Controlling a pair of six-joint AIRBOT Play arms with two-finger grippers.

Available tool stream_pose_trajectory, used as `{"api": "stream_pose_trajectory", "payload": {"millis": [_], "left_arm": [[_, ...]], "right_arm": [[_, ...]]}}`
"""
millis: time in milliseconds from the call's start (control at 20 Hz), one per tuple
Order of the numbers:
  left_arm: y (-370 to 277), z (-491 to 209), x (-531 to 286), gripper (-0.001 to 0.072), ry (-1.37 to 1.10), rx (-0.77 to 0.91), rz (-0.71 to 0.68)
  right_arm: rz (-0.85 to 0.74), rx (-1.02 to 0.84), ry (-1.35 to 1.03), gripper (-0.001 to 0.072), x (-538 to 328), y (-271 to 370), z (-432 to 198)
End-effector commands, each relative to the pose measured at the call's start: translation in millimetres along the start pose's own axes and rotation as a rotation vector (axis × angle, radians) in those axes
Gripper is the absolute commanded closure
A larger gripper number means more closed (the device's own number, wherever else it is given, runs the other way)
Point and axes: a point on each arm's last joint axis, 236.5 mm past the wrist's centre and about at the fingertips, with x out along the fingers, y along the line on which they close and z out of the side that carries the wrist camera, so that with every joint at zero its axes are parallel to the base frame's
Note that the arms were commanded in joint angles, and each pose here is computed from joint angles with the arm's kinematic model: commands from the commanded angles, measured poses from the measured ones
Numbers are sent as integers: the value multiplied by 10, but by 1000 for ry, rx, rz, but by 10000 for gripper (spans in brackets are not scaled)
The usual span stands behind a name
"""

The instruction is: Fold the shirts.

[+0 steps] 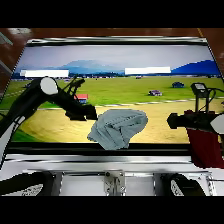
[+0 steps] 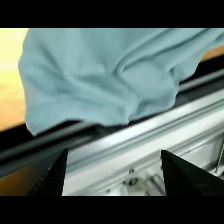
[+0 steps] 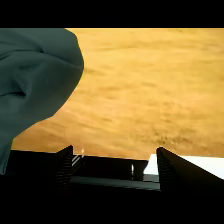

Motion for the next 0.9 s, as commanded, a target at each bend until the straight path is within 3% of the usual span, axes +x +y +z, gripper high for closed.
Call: {"api": "stream_pose_trajectory", "payload": {"millis": [0, 200, 350, 850], "left_arm": [[56, -580, 522, 5, 106, -79, -67], [-244, -834, 1051, 5, 79, -155, -235], [-282, -880, 1307, 5, 25, -173, -221], [-270, -878, 1782, 6, -3, -244, -194]], "right_arm": [[94, 75, 53, 76, 417, 154, -69], [232, 144, 140, 76, 862, 399, -84], [298, 170, 191, 75, 1020, 521, -143], [299, 178, 187, 76, 1048, 520, -126]]}}
